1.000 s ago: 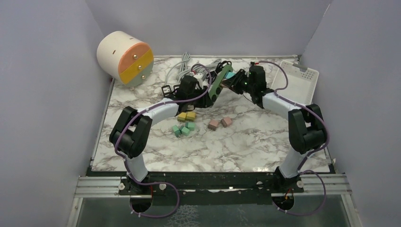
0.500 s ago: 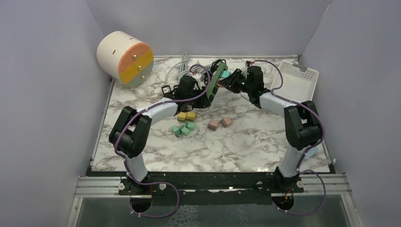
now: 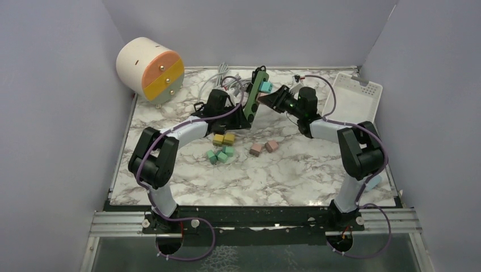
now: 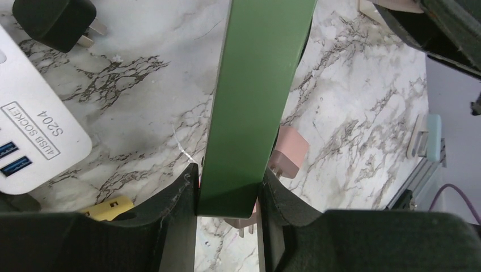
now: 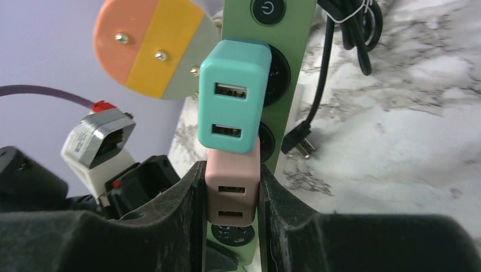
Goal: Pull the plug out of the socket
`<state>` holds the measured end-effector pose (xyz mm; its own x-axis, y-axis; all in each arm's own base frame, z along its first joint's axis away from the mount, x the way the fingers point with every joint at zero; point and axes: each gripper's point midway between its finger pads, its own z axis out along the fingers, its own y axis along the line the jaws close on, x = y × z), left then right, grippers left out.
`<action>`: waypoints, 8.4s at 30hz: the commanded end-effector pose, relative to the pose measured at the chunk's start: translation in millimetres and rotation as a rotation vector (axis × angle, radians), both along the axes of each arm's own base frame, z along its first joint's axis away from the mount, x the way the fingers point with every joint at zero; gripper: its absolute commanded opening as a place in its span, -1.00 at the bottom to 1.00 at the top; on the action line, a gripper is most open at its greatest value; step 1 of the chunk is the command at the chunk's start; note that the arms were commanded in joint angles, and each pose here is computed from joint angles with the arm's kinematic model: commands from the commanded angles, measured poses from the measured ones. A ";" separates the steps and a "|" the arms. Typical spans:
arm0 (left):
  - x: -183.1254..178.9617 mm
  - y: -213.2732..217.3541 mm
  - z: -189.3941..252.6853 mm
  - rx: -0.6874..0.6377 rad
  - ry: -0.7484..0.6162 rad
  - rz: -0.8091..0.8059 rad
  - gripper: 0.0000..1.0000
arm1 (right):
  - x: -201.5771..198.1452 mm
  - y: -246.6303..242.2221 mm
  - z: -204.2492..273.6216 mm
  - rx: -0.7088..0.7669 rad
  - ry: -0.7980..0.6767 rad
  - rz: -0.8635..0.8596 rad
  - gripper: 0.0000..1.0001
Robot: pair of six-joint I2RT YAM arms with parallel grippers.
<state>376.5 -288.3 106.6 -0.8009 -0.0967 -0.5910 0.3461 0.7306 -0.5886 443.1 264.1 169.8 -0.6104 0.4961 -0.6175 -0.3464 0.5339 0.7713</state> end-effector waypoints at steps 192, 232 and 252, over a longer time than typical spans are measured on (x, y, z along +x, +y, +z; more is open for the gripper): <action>122.6 82.4 19.6 0.061 -0.137 0.444 -1.00 | -36.6 -71.3 36.6 -0.460 0.261 -0.169 -0.99; 146.9 160.1 34.6 0.186 -0.174 0.314 0.16 | -197.8 -50.2 -123.7 -0.460 0.510 0.250 -0.88; 98.7 201.4 73.7 0.227 -0.242 0.421 0.98 | -175.3 -35.5 -120.7 -0.658 0.433 0.202 0.42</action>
<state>487.6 -95.4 157.3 -0.6147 -0.2384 -0.7518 0.0981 0.9227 -0.3728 251.6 245.6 36.6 -0.9322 -0.0209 -0.3614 -0.2211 0.8233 0.5228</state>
